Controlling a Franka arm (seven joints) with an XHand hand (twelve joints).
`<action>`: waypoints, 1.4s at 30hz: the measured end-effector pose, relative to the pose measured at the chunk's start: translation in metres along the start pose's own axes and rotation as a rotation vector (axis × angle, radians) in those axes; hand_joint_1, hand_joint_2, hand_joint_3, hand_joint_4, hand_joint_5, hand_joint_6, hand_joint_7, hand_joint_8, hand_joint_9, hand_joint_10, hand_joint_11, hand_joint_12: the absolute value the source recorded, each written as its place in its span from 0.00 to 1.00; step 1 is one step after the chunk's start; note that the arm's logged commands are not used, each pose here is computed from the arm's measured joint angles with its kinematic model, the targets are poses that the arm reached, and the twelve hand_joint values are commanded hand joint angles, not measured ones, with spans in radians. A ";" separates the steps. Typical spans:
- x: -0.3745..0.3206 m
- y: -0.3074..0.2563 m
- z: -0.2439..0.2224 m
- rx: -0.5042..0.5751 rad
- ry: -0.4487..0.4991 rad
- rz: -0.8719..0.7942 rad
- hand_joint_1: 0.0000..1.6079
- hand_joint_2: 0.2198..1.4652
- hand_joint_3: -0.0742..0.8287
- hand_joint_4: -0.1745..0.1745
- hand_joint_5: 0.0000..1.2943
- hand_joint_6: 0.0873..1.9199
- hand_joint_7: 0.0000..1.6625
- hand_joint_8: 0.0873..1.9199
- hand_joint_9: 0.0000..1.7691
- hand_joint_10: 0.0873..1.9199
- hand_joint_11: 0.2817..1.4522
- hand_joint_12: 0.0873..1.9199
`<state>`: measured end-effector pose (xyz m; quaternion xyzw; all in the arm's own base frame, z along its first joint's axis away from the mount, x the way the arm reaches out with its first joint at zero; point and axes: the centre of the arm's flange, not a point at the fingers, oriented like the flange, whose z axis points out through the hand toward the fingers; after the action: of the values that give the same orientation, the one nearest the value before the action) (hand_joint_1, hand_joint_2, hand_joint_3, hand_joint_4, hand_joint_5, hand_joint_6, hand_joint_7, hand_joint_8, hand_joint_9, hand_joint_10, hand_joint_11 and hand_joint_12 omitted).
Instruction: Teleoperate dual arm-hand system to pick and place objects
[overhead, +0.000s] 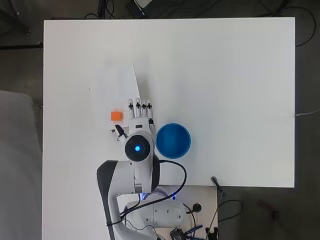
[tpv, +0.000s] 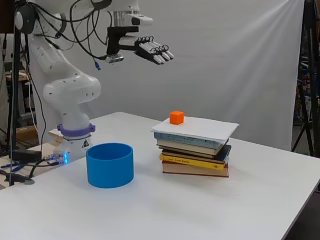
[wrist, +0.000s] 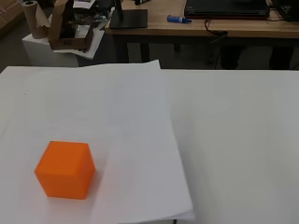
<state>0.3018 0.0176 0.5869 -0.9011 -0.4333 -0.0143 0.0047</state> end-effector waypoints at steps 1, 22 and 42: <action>0.005 -0.012 0.003 0.001 0.019 0.002 0.20 0.62 0.08 0.67 0.23 0.00 0.19 0.00 0.25 0.00 0.14 0.00; 0.084 -0.066 0.170 0.051 0.215 0.084 0.21 0.63 0.08 0.72 0.22 0.00 0.24 0.00 0.30 0.00 0.21 0.00; 0.078 -0.041 0.199 0.121 0.157 0.135 0.24 0.58 0.07 0.79 0.08 0.00 0.05 0.00 0.13 0.00 0.14 0.00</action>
<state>0.3226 0.1088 0.3900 -0.9223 -0.3701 -0.0584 0.0941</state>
